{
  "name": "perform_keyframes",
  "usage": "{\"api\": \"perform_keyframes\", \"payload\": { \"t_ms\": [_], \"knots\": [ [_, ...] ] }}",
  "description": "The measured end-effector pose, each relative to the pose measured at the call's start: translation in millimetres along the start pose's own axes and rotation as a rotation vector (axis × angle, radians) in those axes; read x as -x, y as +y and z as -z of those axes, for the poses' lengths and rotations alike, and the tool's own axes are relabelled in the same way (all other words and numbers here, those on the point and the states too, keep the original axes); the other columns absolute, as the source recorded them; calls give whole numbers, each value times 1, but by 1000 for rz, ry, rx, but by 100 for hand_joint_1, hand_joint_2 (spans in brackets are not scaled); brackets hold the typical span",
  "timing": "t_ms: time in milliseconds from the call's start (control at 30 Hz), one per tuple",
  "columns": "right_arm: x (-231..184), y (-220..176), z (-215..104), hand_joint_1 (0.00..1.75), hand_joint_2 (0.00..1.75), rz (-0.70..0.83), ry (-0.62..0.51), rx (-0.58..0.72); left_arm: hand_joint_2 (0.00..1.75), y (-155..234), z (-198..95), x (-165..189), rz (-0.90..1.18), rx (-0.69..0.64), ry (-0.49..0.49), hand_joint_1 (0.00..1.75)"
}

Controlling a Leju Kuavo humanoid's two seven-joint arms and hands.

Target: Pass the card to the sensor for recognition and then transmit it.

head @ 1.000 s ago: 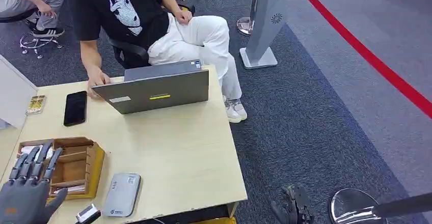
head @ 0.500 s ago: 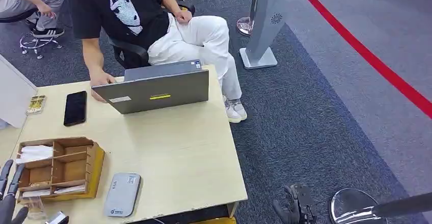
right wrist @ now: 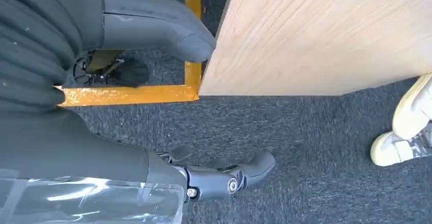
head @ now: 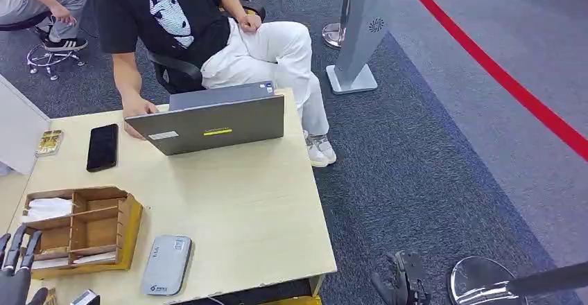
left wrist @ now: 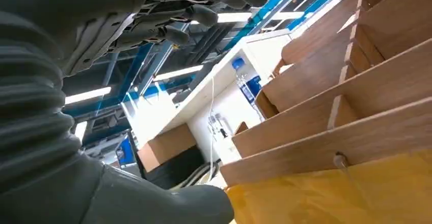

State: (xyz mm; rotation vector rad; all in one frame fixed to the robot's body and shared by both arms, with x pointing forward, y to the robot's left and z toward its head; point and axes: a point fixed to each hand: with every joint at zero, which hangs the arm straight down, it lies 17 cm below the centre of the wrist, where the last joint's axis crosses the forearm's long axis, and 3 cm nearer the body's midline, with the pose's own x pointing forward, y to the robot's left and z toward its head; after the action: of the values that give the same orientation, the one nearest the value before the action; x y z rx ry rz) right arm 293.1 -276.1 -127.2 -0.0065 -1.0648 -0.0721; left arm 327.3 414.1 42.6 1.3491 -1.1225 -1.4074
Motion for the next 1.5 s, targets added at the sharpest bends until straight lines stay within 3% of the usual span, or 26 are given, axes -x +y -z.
{"api": "perform_keyframes", "payload": {
  "t_ms": [333,667,867,1500],
  "knots": [
    [0,0,0,0,175,0,0,-1,175,8,2,-8,-55,-37,-5,0],
    [-4,-7,0,0,175,8,1,18,175,97,12,-27,-179,-267,-22,0],
    [-8,-10,0,0,175,11,-6,25,175,131,9,-30,-182,-347,-28,0],
    [-9,-11,0,0,175,12,-8,29,175,138,6,-33,-140,-358,-36,0]
  ]
}}
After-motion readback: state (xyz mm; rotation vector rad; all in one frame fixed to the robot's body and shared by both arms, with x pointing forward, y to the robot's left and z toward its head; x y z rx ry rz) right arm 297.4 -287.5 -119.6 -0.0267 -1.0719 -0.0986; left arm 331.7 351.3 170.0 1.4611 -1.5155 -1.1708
